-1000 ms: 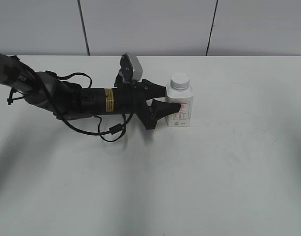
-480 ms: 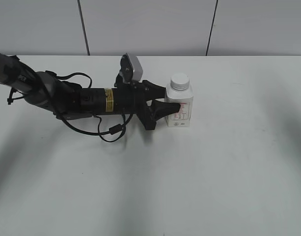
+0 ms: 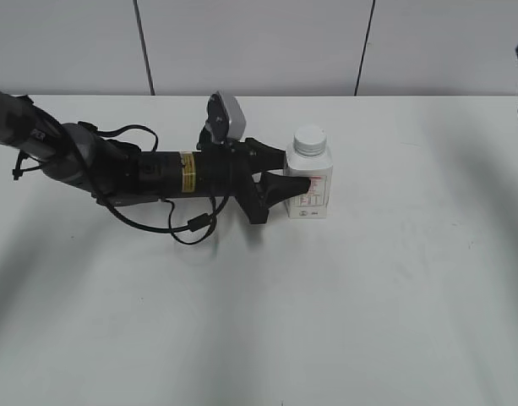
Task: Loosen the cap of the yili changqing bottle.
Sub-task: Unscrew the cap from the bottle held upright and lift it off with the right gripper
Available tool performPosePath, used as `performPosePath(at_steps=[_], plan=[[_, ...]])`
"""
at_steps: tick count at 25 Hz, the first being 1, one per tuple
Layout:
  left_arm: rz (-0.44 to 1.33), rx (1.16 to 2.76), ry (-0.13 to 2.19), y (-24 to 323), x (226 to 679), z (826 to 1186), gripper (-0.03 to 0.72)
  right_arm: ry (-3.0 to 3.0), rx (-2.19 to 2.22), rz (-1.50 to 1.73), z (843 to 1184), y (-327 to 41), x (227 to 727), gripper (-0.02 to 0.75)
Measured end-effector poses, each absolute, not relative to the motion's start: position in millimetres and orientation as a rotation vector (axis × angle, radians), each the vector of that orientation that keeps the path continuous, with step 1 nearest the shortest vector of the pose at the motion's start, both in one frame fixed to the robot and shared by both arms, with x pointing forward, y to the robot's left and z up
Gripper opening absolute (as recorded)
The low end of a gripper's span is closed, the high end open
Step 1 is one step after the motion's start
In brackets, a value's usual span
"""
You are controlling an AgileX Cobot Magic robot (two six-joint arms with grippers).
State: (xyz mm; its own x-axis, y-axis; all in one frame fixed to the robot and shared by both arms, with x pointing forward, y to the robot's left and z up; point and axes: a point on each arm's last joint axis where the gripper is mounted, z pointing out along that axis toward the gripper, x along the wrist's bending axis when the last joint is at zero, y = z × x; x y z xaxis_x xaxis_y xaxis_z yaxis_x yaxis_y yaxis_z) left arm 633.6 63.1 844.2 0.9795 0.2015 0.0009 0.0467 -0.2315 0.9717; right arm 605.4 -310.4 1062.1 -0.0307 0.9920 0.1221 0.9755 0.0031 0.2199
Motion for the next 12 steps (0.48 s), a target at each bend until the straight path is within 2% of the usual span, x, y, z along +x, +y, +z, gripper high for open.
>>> performPosePath(at_steps=[7,12], plan=[[0.145,1.802,0.183,63.1,633.6,844.2,0.384,2.193,2.146,0.477,1055.3,-300.9,637.9,0.382],[0.144,1.801,0.182,63.0,633.5,844.3,0.384,2.312,2.069,0.455,1044.7,-267.1,641.6,0.382]])
